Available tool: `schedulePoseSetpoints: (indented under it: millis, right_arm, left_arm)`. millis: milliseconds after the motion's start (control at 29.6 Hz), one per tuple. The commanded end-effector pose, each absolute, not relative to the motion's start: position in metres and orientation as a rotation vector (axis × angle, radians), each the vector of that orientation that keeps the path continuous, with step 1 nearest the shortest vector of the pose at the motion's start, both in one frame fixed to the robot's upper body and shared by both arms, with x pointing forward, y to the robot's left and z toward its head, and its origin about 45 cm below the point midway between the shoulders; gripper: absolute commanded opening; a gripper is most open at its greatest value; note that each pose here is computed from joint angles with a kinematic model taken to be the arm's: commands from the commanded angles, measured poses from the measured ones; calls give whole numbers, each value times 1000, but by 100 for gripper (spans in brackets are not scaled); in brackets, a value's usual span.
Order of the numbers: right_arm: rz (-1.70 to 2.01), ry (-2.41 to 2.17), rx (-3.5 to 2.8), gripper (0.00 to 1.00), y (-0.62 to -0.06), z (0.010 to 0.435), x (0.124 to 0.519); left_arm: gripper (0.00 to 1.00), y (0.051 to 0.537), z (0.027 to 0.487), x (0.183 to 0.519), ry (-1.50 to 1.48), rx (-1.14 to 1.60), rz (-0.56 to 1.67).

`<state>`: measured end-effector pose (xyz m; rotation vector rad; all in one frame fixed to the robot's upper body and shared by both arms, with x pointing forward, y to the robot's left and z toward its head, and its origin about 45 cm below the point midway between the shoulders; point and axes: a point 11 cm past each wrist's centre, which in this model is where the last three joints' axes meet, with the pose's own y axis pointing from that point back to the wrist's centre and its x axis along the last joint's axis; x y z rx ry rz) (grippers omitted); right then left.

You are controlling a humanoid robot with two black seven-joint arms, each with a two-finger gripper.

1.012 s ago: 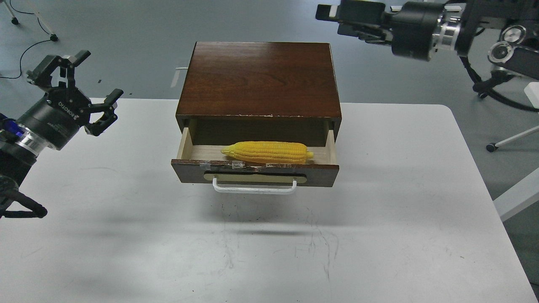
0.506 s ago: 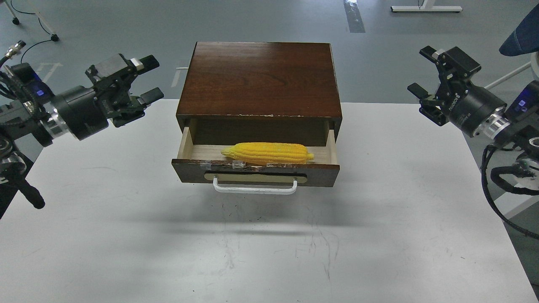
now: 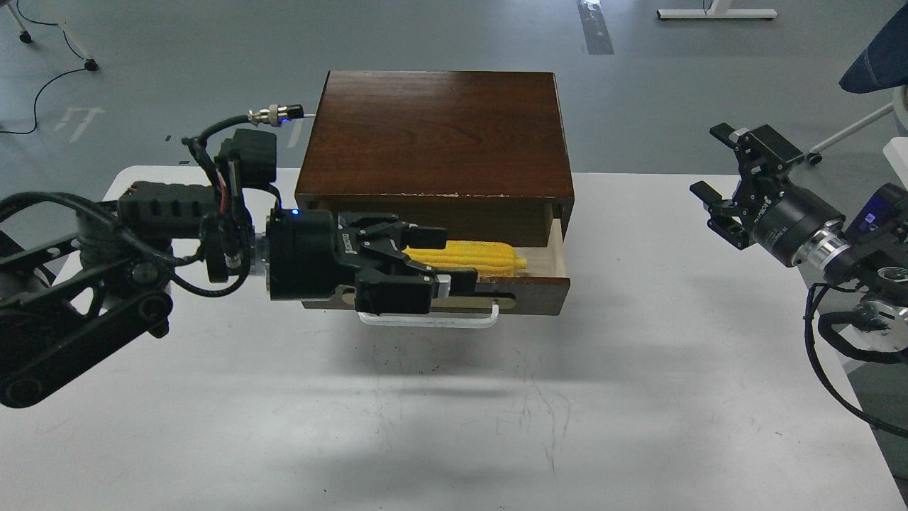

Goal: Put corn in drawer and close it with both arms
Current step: 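Move the left gripper down in front of the drawer's white handle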

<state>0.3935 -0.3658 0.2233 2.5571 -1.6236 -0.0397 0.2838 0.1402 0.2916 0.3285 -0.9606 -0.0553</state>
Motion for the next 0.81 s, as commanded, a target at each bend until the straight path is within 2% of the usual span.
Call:
schedulePoseSetpoints:
  millis: [0, 202, 337, 573, 776]
  right_arm:
    - [-43, -1625, 2556, 99, -366, 222, 393]
    - [-52, -1626, 2550, 99, -367, 219, 391]
    - [-54, -1626, 2549, 99, -368, 219, 391]
    - [-55, -1624, 2548, 99, -367, 218, 390]
    - [-59, -1622, 2548, 99, -367, 217, 390]
  left_arm:
    - [0, 145, 260, 266, -874, 361, -107]
    - [0, 166, 220, 242, -707, 385, -73]
    - [0, 179, 200, 236, -632, 370, 41]
    - [0, 194, 199, 245, -436, 295, 192]
    - [0, 203, 195, 253, -422, 315, 229]
